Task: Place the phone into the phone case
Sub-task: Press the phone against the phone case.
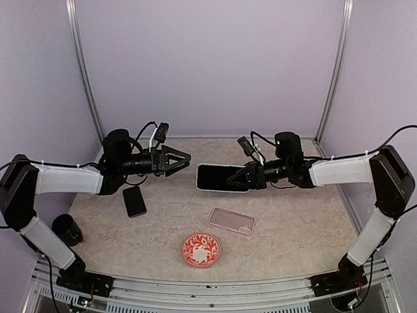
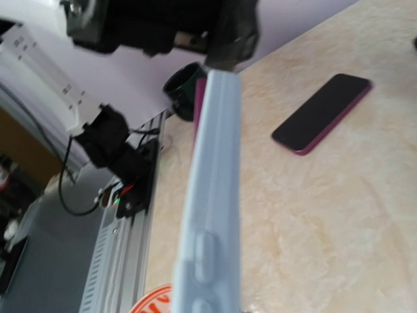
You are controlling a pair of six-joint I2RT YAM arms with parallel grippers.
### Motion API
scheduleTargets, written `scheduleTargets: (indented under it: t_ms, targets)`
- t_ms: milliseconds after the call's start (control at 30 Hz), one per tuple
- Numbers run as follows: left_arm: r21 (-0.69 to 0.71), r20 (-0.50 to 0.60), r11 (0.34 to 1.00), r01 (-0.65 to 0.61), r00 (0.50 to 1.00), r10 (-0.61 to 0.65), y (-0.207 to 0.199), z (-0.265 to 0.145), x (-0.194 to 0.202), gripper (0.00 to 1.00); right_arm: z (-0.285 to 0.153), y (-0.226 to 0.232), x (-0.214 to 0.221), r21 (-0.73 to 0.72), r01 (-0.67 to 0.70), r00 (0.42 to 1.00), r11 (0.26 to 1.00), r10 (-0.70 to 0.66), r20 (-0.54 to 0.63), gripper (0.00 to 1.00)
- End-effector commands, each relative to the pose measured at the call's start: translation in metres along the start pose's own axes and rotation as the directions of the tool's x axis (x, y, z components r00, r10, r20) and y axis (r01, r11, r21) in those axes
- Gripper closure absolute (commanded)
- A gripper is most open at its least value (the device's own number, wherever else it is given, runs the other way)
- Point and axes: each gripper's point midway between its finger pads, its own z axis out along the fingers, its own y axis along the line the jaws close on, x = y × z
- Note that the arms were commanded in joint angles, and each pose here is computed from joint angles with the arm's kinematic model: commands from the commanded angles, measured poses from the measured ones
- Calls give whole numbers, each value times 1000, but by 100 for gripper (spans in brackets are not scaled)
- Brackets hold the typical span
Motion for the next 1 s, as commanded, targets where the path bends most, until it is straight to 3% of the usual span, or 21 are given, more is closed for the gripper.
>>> scheduleTargets:
  t_ms: [0,167,300,567,900,967]
  targets:
    - [24,-101,999,-42,994,44,-6,21,16,23,8,21,-4,-90,94,995,991,-96,-22,100]
    - [74,-159,996,-58,985,69,-17,37,28,23,12,28,-1,-127,100,994,987,-104,-32,100]
    - [88,-181,993,-77,979,92,-21,43,33,28,12,28,1,-129,90,995,988,-96,-35,100]
    - [89,-186,991,-98,976,113,-23,43,36,67,15,22,4,-129,55,997,990,-60,-37,100]
    - [38,-190,993,-113,975,119,-15,43,39,100,17,14,4,-90,39,998,995,-43,-41,100]
    - [24,-180,992,-127,975,129,-14,41,36,100,16,14,4,-89,47,998,995,-51,-42,100]
